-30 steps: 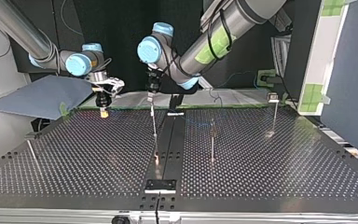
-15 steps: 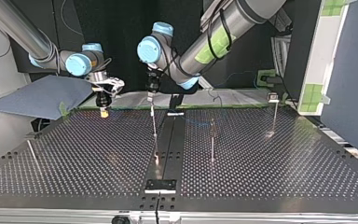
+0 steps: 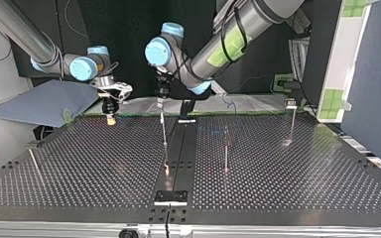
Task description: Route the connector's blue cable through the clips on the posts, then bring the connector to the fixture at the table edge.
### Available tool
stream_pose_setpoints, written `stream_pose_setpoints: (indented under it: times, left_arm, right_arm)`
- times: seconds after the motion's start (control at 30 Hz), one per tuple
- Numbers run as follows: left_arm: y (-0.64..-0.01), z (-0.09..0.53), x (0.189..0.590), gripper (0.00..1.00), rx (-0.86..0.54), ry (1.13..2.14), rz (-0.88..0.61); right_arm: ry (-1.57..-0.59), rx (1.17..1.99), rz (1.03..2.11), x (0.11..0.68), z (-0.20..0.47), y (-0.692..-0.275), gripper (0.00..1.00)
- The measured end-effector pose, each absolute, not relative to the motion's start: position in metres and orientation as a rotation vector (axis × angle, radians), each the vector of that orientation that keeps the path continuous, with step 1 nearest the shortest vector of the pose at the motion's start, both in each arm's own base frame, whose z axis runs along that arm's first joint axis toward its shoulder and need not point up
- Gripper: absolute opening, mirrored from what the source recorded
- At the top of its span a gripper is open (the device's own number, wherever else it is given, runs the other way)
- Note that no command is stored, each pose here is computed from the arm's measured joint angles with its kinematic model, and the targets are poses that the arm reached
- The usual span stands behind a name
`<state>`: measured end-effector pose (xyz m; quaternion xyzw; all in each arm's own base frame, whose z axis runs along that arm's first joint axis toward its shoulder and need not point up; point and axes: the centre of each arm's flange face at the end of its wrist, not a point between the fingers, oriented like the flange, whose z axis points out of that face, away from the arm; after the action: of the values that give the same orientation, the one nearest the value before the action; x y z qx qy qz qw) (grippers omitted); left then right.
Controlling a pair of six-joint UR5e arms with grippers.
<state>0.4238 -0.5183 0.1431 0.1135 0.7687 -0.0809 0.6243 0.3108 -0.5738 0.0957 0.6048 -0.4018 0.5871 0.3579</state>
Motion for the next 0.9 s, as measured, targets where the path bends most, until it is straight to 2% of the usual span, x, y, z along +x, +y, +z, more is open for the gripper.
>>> stream_pose_setpoints:
  times: [0.27,0.67,0.9]
  left_arm:
    - [-0.512,0.147,0.412,1.0,0.263,1.765,-0.185]
    - [-0.488,0.179,0.397,1.0,0.137,1.691,-0.227]
    - [-0.477,0.197,0.389,1.0,0.079,1.647,-0.3]
  right_arm:
    - [-1.036,1.56,1.516,0.311,0.096,-0.574,0.0]
    - [-1.036,1.559,1.516,0.311,0.096,-0.574,0.0]
    - [-1.039,1.56,1.517,0.311,0.096,-0.574,0.0]
